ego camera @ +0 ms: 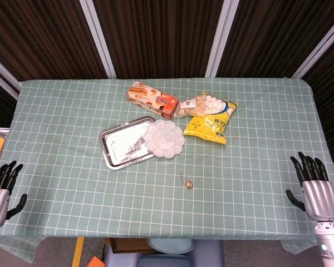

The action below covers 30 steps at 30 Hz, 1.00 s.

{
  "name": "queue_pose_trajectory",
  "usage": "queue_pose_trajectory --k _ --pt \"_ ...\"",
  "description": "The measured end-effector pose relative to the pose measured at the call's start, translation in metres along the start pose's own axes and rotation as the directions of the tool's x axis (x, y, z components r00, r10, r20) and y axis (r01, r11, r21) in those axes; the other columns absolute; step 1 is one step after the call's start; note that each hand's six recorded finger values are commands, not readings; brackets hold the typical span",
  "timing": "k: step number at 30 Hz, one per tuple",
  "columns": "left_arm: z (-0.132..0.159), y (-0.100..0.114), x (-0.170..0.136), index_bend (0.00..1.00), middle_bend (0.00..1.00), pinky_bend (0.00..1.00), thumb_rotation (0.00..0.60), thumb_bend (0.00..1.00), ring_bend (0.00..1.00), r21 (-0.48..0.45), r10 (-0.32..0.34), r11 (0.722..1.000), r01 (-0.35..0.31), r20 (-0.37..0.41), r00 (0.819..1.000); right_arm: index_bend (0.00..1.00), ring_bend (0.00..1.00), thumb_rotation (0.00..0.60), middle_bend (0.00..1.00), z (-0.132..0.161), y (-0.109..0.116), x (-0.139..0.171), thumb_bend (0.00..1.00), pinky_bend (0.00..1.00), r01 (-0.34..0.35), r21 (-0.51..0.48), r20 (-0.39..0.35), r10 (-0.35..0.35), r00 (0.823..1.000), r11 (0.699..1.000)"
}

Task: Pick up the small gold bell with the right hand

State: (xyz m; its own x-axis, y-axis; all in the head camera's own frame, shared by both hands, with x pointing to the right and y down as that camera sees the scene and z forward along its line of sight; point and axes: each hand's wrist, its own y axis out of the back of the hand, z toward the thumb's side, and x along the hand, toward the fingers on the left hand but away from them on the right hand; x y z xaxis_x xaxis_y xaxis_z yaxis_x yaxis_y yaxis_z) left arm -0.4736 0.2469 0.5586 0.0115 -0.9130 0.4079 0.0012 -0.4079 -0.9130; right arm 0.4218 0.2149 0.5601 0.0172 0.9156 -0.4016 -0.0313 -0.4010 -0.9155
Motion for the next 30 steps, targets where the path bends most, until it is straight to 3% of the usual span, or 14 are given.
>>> queue_pose_trajectory --k 5,10,15,21,27,30 --pt "-0.001 0.001 -0.002 0.0 0.0 0.04 0.6 0.41 0.0 -0.011 -0.006 1.0 0.006 -0.003 1.0 0.0 0.0 0.6 0.0 0.012 -0.011 -0.007 0.37 0.0 -0.032 0.002 -0.048 0.032 0.998 0.999" --pt "0.0 0.002 -0.003 0.0 0.0 0.05 0.6 0.41 0.0 -0.019 -0.006 1.0 0.006 0.001 1.0 0.1 0.0 0.6 0.0 0.043 -0.023 -0.023 0.37 0.0 -0.069 0.0 -0.193 0.068 0.979 0.998" --pt "0.001 0.001 -0.003 0.0 0.0 0.05 0.6 0.41 0.0 -0.023 -0.012 1.0 0.013 0.01 1.0 0.27 0.0 0.6 0.0 0.092 -0.035 -0.052 0.37 0.0 -0.121 0.008 -0.382 0.115 0.917 0.993" --pt "0.003 0.002 -0.005 0.0 0.0 0.05 0.6 0.41 0.0 -0.031 -0.018 0.999 0.019 0.022 1.0 0.43 0.0 0.6 0.0 0.146 -0.062 -0.082 0.37 0.0 -0.226 0.015 -0.499 0.203 0.843 0.974" --pt "-0.001 0.005 -0.004 0.0 0.0 0.05 0.6 0.41 0.0 -0.043 -0.013 0.999 0.014 0.008 1.0 0.52 0.0 0.6 0.04 0.183 -0.077 -0.099 0.37 0.0 -0.246 0.029 -0.551 0.221 0.805 0.969" --pt "-0.001 0.005 -0.005 0.0 0.0 0.05 0.6 0.41 0.0 -0.045 -0.017 0.999 0.017 0.008 1.0 0.55 0.0 0.6 0.06 0.193 -0.083 -0.104 0.38 0.0 -0.247 0.035 -0.561 0.224 0.797 0.968"
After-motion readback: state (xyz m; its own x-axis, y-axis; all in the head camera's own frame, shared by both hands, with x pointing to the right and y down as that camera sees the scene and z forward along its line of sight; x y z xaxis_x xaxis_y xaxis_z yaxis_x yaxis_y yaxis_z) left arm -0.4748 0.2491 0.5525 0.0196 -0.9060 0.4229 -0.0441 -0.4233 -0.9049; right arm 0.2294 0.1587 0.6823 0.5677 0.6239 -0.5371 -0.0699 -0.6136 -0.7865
